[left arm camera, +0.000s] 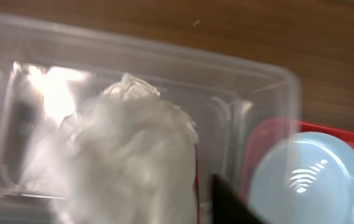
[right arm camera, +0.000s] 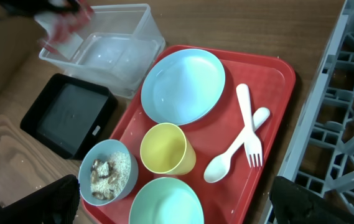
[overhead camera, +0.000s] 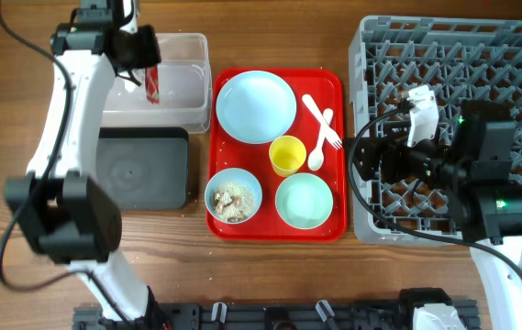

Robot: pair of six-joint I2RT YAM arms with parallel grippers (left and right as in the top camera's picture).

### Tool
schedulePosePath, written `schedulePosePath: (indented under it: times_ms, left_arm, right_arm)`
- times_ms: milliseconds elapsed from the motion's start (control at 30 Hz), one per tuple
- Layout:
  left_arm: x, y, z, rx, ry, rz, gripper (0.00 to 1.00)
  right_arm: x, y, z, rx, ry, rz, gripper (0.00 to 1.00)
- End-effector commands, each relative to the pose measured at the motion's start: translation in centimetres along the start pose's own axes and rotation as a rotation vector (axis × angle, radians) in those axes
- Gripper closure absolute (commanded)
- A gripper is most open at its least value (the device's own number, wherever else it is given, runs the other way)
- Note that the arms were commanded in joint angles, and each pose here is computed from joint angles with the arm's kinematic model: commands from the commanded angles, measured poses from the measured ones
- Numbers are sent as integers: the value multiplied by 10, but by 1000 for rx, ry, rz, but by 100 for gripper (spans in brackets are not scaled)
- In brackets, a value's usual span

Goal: Sort waste into correct bins and load items into the dishwasher rack
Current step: 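Carry the waste to the clear bin and release it, then move the left gripper to the yellow cup and grasp it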

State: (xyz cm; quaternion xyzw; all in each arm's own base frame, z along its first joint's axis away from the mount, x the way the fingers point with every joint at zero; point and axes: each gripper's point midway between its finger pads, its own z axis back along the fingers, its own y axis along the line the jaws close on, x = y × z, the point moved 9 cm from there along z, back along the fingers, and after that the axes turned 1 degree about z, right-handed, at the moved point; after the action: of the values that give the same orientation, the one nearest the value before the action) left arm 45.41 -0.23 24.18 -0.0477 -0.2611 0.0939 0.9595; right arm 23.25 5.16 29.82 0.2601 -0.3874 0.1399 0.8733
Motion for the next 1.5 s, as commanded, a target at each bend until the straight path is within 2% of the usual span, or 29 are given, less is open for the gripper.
schedulePosePath:
  times_ms: [0, 33, 100, 233, 433, 533, 667, 833, 1133, 1333, 1467]
  left_arm:
    - [-9, 11, -31, 32, 69, 63, 16]
    - [-9, 11, -32, 32, 71, 63, 9]
    - [-8, 11, -32, 30, 62, 62, 0]
    - [0, 7, -17, 1, 12, 59, 0]
    - [-2, -20, 41, -252, 4, 41, 0]
    - [-19, -43, 77, -364, 50, 6, 0]
    - [-50, -74, 94, -390, 176, -54, 0]
    - [-87, -111, 93, -400, 320, -121, 0]
    - [-143, -156, 63, -313, 399, -179, 1]
    - [-175, -177, 40, -287, 379, -270, 8]
    - [-192, -185, 29, -290, 393, -305, 18]
  right_arm:
    - [5, 3, 2, 5, -10, 24, 0]
    - [5, 3, 2, 5, -10, 24, 0]
    - [5, 3, 2, 5, -10, 24, 0]
    - [5, 3, 2, 5, -10, 24, 0]
    - [5, 3, 2, 5, -10, 24, 0]
    - [5, 3, 2, 5, -11, -20, 0]
    - [5, 2, 2, 2, -11, -36, 0]
    - [5, 2, 2, 2, -11, -35, 0]
    - [5, 2, 2, 2, -10, -35, 0]
    - [5, 2, 2, -6, -9, -36, 0]
    - [4, 2, 2, -6, -7, -38, 0]
